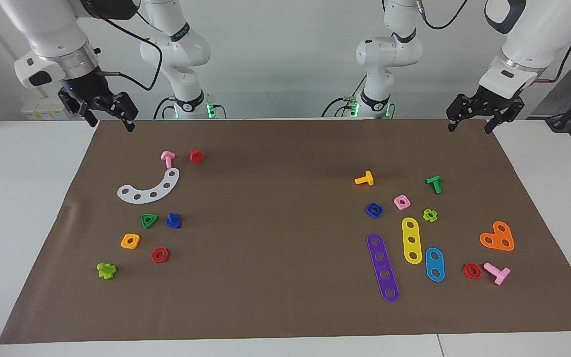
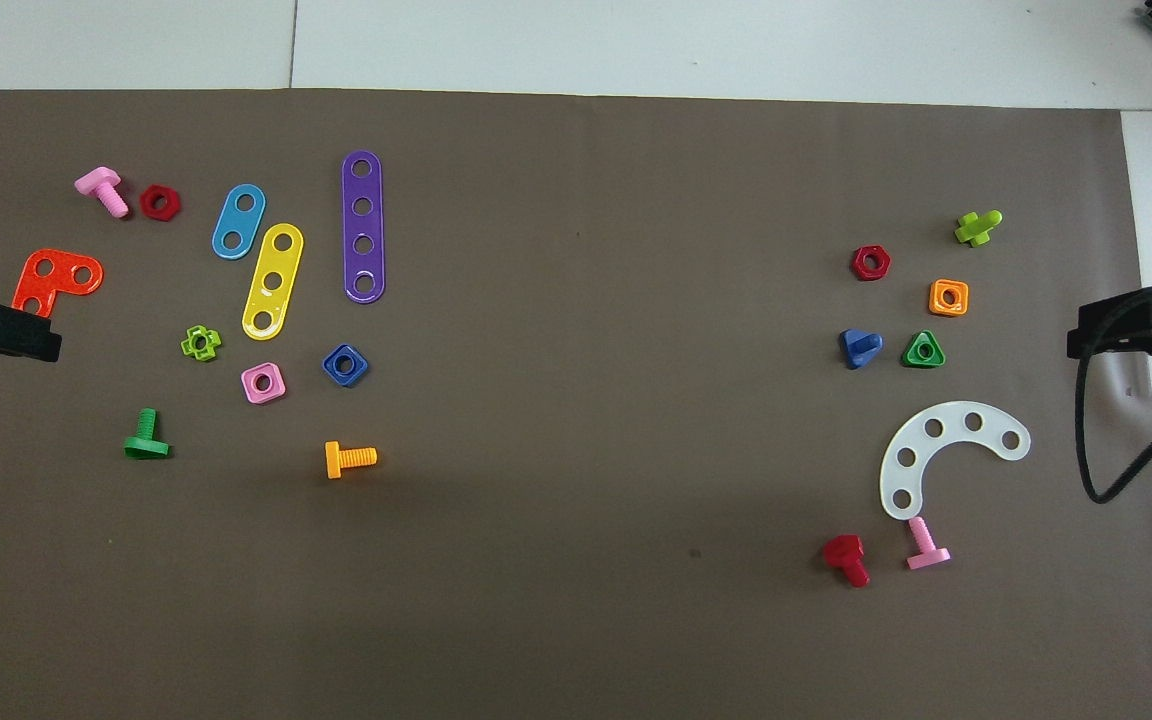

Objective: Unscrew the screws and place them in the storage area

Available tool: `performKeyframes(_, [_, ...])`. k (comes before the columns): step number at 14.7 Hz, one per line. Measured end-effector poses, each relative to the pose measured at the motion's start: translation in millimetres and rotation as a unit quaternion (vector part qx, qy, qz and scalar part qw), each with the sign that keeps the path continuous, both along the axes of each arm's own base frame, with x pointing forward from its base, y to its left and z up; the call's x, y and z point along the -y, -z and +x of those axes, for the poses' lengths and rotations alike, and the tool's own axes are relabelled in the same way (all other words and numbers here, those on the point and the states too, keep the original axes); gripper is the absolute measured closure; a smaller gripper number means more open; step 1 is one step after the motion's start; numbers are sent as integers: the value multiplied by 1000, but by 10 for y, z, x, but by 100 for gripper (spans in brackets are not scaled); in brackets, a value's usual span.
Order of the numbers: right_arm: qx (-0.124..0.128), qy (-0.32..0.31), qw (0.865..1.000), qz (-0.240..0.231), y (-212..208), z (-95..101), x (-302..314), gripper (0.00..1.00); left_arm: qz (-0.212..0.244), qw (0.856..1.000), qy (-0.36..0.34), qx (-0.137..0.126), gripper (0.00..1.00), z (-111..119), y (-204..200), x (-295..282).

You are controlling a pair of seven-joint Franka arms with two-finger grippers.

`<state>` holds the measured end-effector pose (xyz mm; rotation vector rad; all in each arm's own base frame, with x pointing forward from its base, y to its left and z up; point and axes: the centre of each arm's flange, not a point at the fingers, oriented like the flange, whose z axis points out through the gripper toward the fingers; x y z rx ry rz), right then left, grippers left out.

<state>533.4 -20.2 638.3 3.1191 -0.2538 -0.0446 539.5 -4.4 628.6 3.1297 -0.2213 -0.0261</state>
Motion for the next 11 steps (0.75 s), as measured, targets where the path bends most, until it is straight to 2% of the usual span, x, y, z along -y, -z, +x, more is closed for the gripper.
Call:
performKeyframes(4, [-2, -23, 1000, -6, 6, 0, -28, 0, 0, 1000, 0, 0, 0, 0, 0, 0])
performKeyframes(11, [-4, -25, 1000, -6, 8, -3, -39, 0, 0, 1000, 0, 0, 0, 0, 0, 0])
